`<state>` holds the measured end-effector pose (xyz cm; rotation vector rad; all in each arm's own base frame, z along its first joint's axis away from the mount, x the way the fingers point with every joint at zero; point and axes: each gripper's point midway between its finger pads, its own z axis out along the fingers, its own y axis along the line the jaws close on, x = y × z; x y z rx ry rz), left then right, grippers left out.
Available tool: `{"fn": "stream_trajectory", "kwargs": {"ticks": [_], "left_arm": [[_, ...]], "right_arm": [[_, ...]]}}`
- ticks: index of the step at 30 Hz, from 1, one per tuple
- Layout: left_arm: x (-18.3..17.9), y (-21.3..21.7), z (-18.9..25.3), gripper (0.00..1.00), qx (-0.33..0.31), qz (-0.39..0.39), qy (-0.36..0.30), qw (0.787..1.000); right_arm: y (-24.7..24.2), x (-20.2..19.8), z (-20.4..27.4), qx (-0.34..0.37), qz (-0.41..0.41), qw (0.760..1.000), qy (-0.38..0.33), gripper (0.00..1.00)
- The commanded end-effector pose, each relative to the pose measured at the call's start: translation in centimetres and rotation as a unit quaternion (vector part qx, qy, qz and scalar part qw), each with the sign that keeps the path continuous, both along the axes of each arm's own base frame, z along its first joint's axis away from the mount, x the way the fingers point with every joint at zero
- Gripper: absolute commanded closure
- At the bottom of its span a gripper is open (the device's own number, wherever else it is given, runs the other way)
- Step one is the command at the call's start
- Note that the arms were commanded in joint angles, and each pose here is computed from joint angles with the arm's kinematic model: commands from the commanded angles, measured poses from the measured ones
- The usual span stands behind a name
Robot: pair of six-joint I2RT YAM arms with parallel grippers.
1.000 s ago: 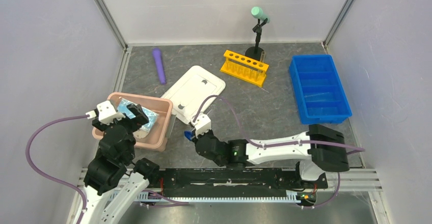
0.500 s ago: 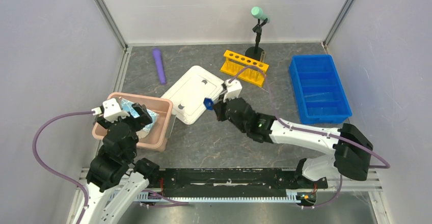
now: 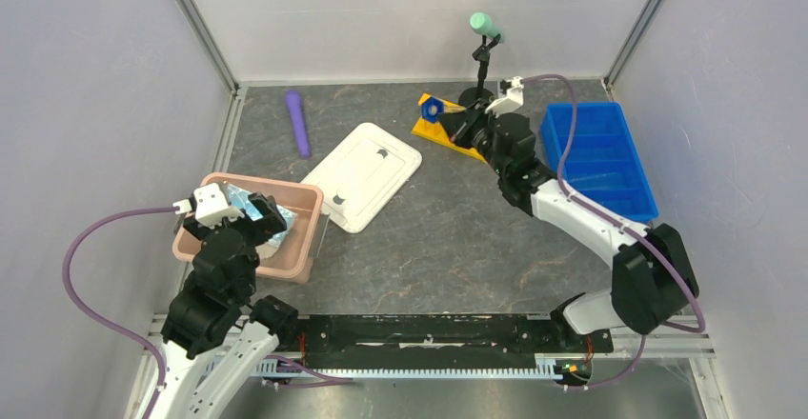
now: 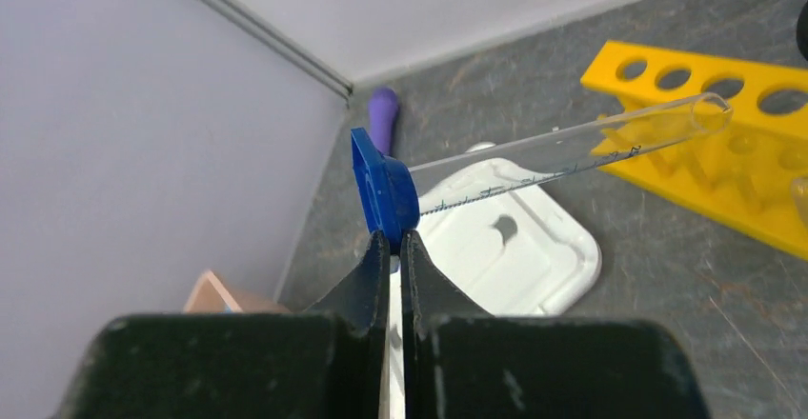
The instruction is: Organize the chemistry lab equipment
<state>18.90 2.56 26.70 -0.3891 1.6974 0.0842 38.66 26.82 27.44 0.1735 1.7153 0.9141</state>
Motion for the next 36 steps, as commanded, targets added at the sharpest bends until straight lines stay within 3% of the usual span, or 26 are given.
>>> {"fn": "stream_trajectory", "kwargs": {"ticks": [1,8,22,36], "left_arm": [[0.5,-0.3,0.7,0.0,0.007,-0.007,-0.01,1.0],[0.6,-0.4,0.6,0.0,0.009,-0.01,-0.012,1.0],[0.8,-0.7,0.5,0.0,0.009,-0.017,-0.01,1.0],[0.8,-0.6,0.6,0.0,0.009,-0.016,-0.01,1.0]], "right_arm": [[0.2,2.2,4.8,0.129,0.035,0.991,-0.024,1.0],[-0.6,4.1,4.1,0.14,0.033,0.99,-0.004,1.0],[-1.6,4.6,3.1,0.269,0.028,0.961,0.05,1.0],[-4.3,4.1,0.7,0.294,-0.027,0.952,0.085,1.0]]}}
